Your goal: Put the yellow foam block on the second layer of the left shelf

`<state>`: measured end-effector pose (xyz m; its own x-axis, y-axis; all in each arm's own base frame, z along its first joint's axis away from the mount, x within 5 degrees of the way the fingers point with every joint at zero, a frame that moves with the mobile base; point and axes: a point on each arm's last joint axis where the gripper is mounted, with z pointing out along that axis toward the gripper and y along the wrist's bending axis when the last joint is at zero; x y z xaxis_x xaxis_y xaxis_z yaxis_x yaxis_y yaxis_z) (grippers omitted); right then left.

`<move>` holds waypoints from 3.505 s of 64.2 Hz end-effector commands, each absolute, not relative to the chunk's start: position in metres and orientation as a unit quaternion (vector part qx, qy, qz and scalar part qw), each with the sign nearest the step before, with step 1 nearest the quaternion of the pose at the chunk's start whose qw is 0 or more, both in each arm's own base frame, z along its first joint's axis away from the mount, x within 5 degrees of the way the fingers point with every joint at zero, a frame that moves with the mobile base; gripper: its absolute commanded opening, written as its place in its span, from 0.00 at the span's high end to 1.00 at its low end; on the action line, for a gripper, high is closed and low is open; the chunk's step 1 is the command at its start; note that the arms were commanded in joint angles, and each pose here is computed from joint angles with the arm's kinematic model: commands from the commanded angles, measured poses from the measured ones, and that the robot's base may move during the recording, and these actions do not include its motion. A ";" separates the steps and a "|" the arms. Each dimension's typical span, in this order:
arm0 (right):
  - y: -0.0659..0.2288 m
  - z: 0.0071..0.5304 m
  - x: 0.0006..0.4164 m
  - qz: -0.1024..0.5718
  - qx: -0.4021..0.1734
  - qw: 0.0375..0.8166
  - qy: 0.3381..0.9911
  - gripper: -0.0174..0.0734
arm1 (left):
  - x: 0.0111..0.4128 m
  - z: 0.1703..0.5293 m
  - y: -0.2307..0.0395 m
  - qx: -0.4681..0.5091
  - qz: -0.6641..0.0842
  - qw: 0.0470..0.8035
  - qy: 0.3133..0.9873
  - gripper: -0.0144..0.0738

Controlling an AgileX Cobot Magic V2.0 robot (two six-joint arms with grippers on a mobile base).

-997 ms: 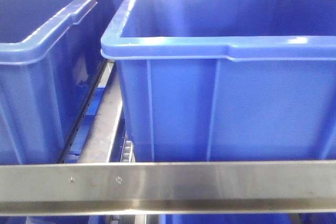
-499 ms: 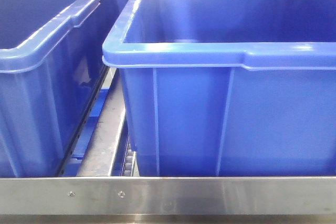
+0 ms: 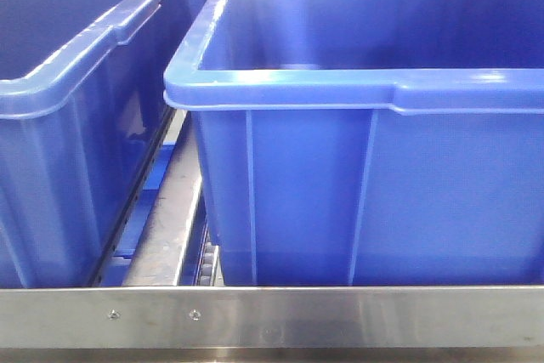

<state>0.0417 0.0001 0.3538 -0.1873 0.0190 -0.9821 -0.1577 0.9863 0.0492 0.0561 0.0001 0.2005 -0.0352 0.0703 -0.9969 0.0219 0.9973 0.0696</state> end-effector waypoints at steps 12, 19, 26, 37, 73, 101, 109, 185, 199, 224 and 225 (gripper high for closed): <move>0.033 0.414 0.131 0.048 -0.105 0.597 0.794 0.45 | 0.056 0.200 -0.002 0.038 0.006 0.718 0.694 0.68; 0.052 0.415 0.171 0.052 -0.132 0.552 0.822 0.45 | 0.056 0.200 -0.002 0.038 0.006 0.718 0.694 0.68; 0.072 0.405 0.211 0.051 -0.149 0.510 0.846 0.45 | 0.056 0.200 -0.002 0.038 0.006 0.718 0.694 0.68; 0.098 0.375 0.268 0.045 -0.165 0.455 0.874 0.45 | 0.056 0.200 -0.002 0.038 0.006 0.718 0.694 0.68; 0.137 0.265 0.362 0.030 -0.184 0.350 0.918 0.44 | 0.056 0.200 -0.002 0.038 0.006 0.718 0.694 0.68; 0.137 0.280 0.363 0.029 -0.178 0.342 0.922 0.13 | 0.056 0.200 -0.002 0.038 0.006 0.718 0.694 0.68; 0.136 0.295 0.358 0.037 -0.173 0.361 0.916 0.13 | 0.056 0.200 -0.002 0.038 0.006 0.718 0.694 0.68; 0.040 0.315 0.107 0.109 -0.139 0.594 0.785 0.75 | 0.056 0.200 -0.002 0.038 0.006 0.718 0.694 0.68; 0.025 0.320 0.069 0.115 -0.131 0.654 0.736 0.75 | 0.056 0.200 -0.002 0.038 0.006 0.718 0.694 0.68; 0.022 0.323 0.062 0.119 -0.128 0.674 0.718 0.75 | 0.056 0.200 -0.002 0.038 0.006 0.718 0.694 0.68; 0.022 0.323 0.062 0.119 -0.128 0.675 0.717 0.75 | 0.056 0.200 -0.002 0.038 0.006 0.718 0.694 0.68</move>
